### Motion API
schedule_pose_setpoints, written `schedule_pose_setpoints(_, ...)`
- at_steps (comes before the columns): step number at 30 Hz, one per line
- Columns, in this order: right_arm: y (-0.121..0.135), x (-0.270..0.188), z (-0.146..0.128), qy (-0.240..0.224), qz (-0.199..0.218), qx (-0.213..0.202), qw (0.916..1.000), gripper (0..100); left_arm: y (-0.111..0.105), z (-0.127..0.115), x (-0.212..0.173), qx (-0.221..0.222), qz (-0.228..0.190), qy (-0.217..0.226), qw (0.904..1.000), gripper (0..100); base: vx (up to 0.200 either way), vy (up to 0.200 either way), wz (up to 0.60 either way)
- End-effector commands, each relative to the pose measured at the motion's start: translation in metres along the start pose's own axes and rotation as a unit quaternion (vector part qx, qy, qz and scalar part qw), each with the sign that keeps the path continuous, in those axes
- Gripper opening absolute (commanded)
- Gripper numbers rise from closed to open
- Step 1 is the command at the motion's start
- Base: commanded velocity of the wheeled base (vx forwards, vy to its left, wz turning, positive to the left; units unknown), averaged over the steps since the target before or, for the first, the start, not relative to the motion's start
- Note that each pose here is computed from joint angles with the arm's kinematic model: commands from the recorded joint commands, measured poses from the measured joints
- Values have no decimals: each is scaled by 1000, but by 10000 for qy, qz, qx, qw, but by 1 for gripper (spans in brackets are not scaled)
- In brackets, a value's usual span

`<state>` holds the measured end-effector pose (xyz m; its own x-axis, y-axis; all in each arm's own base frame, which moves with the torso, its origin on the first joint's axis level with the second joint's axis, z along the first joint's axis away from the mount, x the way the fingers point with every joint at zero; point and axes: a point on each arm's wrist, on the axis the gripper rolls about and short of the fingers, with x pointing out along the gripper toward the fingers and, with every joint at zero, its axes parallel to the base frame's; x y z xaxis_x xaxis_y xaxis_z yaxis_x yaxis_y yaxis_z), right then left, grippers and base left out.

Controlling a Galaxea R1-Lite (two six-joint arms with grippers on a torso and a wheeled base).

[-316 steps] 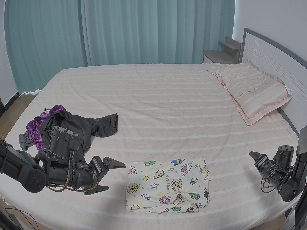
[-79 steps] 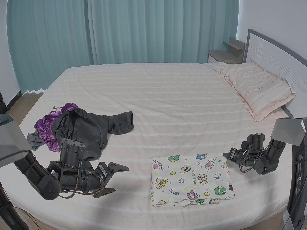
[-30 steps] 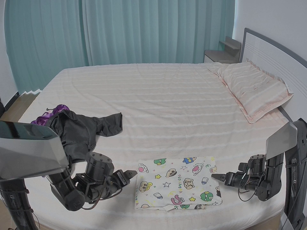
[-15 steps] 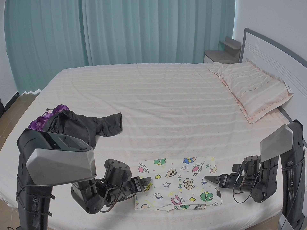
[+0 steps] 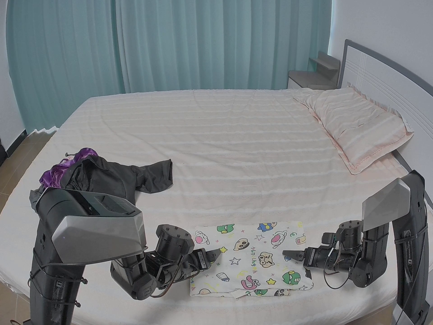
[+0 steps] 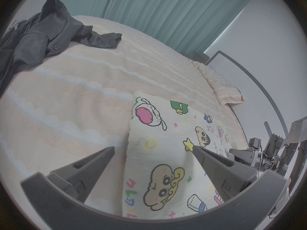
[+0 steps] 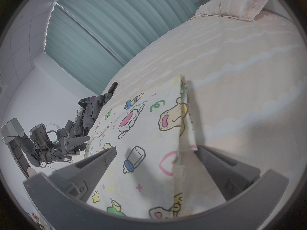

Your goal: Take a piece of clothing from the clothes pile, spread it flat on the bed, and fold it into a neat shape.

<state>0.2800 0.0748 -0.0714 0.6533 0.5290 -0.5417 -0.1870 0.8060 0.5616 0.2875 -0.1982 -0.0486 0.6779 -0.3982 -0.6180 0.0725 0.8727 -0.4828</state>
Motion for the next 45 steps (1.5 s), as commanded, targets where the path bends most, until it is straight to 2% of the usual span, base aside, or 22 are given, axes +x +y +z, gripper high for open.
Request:
schedule_pose_setpoints(1, 4, 2, 0, -40, 87, -73, 9999, 100, 0, 0, 3, -2, -12, -12, 10000, 100, 0, 0, 0)
schedule_pose_setpoints(4, 7, 8, -2, -45, 96, -136, 9999, 100, 0, 0, 4, -2, -12, -12, 10000, 100, 0, 0, 0)
schedule_pose_setpoints(9, 7, 18, -8, -95, -137, -232, 9996, 100, -4, 2, 4, -8, -240, 72, 9997, 100, 0, 0, 0)
schedule_pose_setpoints(10, 8, 17, -7, -101, -134, -219, 9996, 100, -5, 2, 4, -7, -264, 92, 9996, 0, 0, 0, 0)
schedule_pose_setpoints(11, 8, 17, -7, -98, -127, -211, 9996, 100, -4, 2, 4, -7, -282, 118, 9995, 0, 0, 0, 0)
schedule_pose_setpoints(12, 8, 18, -8, -94, -122, -208, 9997, 0, -5, 2, 3, -2, -303, 126, 9995, 0, 0, 0, 0)
schedule_pose_setpoints(20, 9, 18, -7, -108, -91, -179, 9997, 0, -4, 1, 2, -9, -300, 154, 9994, 0, 0, 0, 0)
schedule_pose_setpoints(24, 12, 14, -5, -129, -77, 52, 9999, 0, -2, -1, -1, -47, -273, 173, 9995, 0, 0, 0, 0)
schedule_pose_setpoints(29, 15, 11, -3, -166, -35, 322, 9993, 0, -2, 0, -17, -324, -252, 207, 9989, 0, 0, 0, 0)
schedule_pose_setpoints(33, 15, 11, -3, -166, -35, 330, 9993, 0, -2, 0, -23, -508, -248, 212, 9982, 0, 0, 0, 0)
schedule_pose_setpoints(45, 15, 11, -3, -166, -35, 338, 9993, 0, -2, 1, -24, -563, -284, 175, 9979, 0, 0, 0, 0)
